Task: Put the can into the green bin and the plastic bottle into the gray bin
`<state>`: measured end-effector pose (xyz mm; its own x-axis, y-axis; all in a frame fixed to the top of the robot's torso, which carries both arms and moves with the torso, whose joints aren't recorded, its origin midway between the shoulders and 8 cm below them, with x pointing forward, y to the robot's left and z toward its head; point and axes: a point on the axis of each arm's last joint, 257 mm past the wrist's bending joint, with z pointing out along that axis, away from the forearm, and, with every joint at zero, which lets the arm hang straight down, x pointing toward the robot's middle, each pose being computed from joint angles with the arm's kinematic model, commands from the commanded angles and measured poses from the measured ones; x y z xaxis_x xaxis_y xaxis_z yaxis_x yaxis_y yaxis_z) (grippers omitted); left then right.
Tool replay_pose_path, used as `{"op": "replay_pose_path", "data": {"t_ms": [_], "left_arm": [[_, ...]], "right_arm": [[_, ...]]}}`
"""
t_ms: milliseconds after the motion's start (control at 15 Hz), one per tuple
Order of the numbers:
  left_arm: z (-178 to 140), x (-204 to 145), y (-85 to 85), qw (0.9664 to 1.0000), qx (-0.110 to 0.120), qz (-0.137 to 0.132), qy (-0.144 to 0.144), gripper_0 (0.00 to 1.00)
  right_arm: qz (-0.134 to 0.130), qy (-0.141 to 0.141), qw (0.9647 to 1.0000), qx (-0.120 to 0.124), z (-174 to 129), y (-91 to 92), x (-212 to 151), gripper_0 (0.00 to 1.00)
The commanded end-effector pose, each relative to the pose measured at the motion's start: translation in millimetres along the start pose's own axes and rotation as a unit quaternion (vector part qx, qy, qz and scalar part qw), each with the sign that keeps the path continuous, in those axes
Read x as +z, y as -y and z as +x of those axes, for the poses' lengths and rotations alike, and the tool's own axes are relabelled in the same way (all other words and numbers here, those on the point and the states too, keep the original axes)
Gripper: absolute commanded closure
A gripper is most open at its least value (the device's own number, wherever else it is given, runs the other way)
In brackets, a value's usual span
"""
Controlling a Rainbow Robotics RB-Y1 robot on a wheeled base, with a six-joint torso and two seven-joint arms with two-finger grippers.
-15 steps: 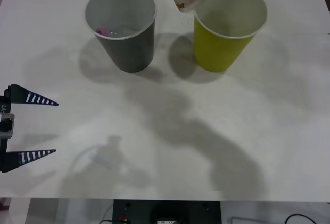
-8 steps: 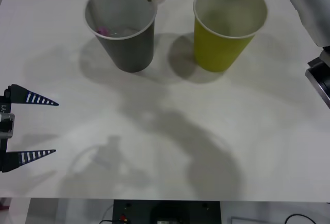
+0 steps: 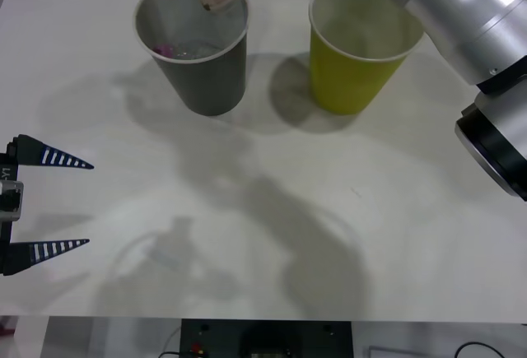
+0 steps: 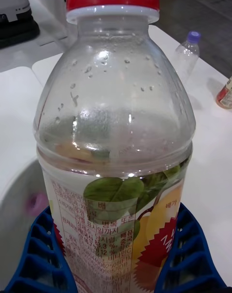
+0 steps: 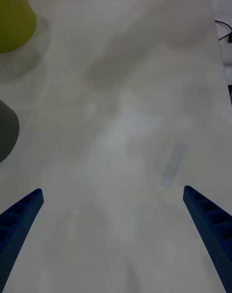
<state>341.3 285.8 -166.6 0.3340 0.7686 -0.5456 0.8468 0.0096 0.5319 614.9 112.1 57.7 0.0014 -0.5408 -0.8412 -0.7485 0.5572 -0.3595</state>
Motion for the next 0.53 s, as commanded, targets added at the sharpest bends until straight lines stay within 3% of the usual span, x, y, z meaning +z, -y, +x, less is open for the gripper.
{"op": "replay_pose_path", "data": {"t_ms": [67, 133, 267, 333, 400, 533], "left_arm": [[0, 0, 0.0, 1.0, 0.0, 0.0, 0.0, 0.0], [0, 0, 0.0, 1.0, 0.0, 0.0, 0.0, 0.0], [0, 0, 0.0, 1.0, 0.0, 0.0, 0.0, 0.0], [0, 0, 0.0, 1.0, 0.0, 0.0, 0.0, 0.0], [0, 0, 0.0, 1.0, 0.0, 0.0, 0.0, 0.0], [0, 0, 0.0, 1.0, 0.0, 0.0, 0.0, 0.0]], "right_arm": [[-0.006, 0.002, 1.0, 0.004, -2, -4.5, 1, 0.97], [-0.009, 0.003, 0.9999, 0.006, -1, -6.0, 1, 0.88], [-0.014, 0.003, 0.9999, 0.008, -1, -9.1, 1, 0.61], [-0.017, 0.003, 0.9998, 0.01, -2, -10.7, 1, 0.2], [-0.02, -0.002, 0.9997, 0.012, 1, -12.3, 1, 0.02], [-0.027, -0.004, 0.9995, 0.016, 2, -16.2, 2, 0.0]]}}
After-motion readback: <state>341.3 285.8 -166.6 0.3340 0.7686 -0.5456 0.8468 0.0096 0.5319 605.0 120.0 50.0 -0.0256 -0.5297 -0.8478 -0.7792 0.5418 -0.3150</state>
